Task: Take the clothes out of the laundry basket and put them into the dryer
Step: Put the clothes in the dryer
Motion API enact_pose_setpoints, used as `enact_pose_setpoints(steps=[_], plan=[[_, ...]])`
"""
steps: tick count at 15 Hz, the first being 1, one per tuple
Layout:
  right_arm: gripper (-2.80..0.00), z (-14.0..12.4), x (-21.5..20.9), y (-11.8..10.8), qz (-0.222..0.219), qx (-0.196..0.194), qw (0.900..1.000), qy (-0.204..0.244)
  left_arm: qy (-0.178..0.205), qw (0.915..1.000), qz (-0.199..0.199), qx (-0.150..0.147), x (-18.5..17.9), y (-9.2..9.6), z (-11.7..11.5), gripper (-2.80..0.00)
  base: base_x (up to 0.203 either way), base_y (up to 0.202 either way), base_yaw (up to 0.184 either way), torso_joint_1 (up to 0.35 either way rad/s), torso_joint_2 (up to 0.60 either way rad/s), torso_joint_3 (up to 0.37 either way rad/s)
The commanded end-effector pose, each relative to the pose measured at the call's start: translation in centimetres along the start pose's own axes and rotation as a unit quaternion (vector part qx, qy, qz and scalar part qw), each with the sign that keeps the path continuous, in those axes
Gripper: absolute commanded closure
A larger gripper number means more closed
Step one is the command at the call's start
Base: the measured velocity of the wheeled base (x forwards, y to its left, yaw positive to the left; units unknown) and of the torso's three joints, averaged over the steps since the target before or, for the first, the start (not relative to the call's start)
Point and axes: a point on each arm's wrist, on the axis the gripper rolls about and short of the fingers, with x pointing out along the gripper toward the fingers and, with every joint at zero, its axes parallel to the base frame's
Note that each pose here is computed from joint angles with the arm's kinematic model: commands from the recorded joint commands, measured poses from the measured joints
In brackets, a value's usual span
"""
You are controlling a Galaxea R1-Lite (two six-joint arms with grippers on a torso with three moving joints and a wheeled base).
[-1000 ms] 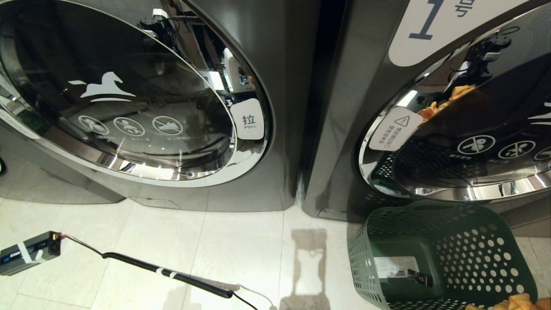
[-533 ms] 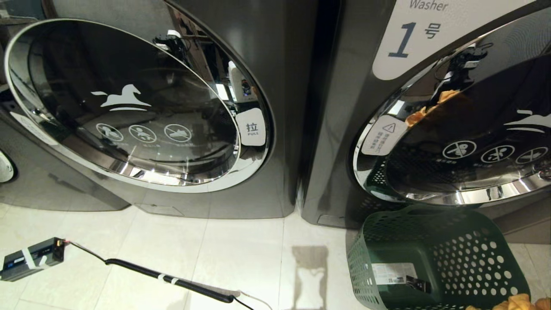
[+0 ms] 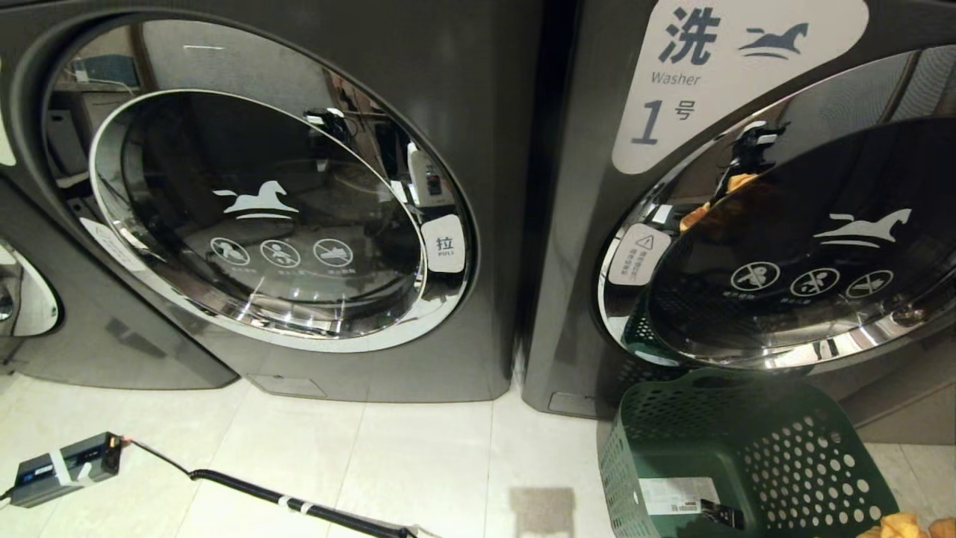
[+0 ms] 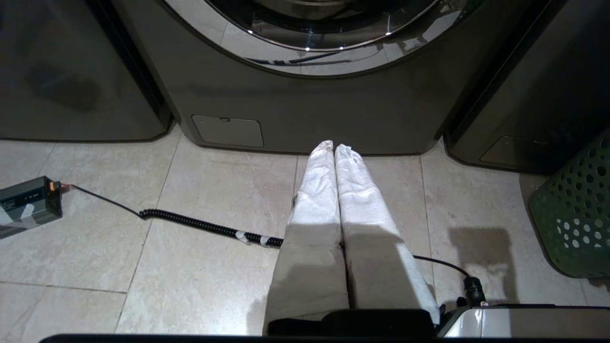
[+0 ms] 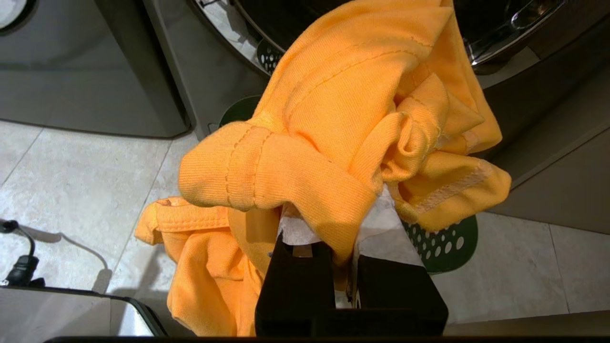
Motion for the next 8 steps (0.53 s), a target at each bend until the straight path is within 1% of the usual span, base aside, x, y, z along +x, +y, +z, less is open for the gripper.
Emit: enact_pose_setpoints(steps=[1,8], plan=[[0.00,0.00,0.00,0.00,0.001,0.000,1.000,0.000,0.000,1.0000,0.000,0.000,0.00,0.00,-0.05,0.00,0.000,0.000,0.000,0.002,0.00,0.205],[0.00,0.00,0.00,0.00,0.000,0.000,1.000,0.000,0.000,1.0000,0.001,-0.003,-0.01,0.00,-0.03,0.00,0.000,0.000,0.000,0.002,0.00,0.200]])
